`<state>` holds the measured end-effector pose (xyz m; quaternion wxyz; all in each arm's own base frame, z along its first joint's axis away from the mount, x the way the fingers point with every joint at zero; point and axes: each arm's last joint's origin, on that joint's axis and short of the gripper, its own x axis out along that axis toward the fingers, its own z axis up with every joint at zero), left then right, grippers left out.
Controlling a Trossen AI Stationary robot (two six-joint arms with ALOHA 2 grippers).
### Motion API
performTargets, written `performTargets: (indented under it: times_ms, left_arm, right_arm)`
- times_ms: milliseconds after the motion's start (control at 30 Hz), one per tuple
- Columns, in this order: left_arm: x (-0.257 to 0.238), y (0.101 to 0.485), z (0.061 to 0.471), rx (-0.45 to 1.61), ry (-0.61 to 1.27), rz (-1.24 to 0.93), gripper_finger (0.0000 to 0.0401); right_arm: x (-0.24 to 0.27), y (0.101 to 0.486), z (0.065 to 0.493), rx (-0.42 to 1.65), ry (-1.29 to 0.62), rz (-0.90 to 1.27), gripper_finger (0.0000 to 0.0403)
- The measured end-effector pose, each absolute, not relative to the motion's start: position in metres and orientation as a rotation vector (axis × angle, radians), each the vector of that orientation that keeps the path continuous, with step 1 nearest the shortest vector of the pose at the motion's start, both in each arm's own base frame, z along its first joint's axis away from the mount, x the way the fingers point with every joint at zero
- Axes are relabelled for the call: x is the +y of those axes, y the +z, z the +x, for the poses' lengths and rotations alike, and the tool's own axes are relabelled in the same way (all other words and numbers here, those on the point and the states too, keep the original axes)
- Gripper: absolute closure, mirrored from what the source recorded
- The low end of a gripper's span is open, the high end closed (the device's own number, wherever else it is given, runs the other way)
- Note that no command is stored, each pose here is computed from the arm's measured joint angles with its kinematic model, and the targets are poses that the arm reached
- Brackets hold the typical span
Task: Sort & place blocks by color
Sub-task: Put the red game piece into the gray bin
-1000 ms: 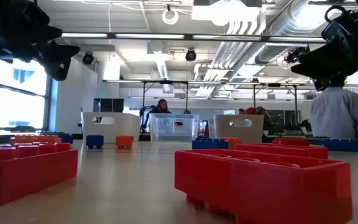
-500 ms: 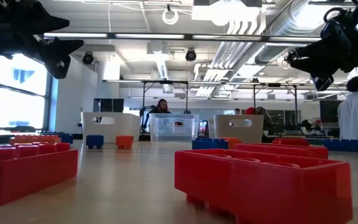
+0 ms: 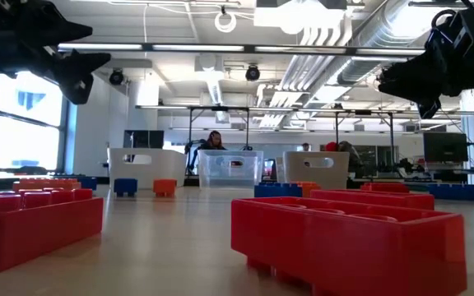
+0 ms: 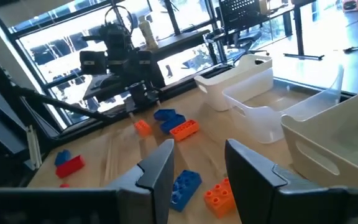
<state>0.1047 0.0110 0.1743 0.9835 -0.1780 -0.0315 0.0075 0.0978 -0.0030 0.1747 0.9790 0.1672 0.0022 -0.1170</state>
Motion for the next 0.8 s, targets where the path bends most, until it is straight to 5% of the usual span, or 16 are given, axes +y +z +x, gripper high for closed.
performTargets:
  times_ms: [400, 800]
  left_arm:
    - [0.014, 0.174, 0.104, -0.084, 0.11, -0.403, 0.0204]
    - [0.014, 0.174, 0.104, -0.084, 0.11, -0.415, 0.0204]
  right_arm:
    - [-0.004, 0.199, 0.095, -0.195, -0.265, 0.132, 0.0269]
    - [-0.007, 0.241, 0.09, -0.094, -0.368, 0.098, 0.019]
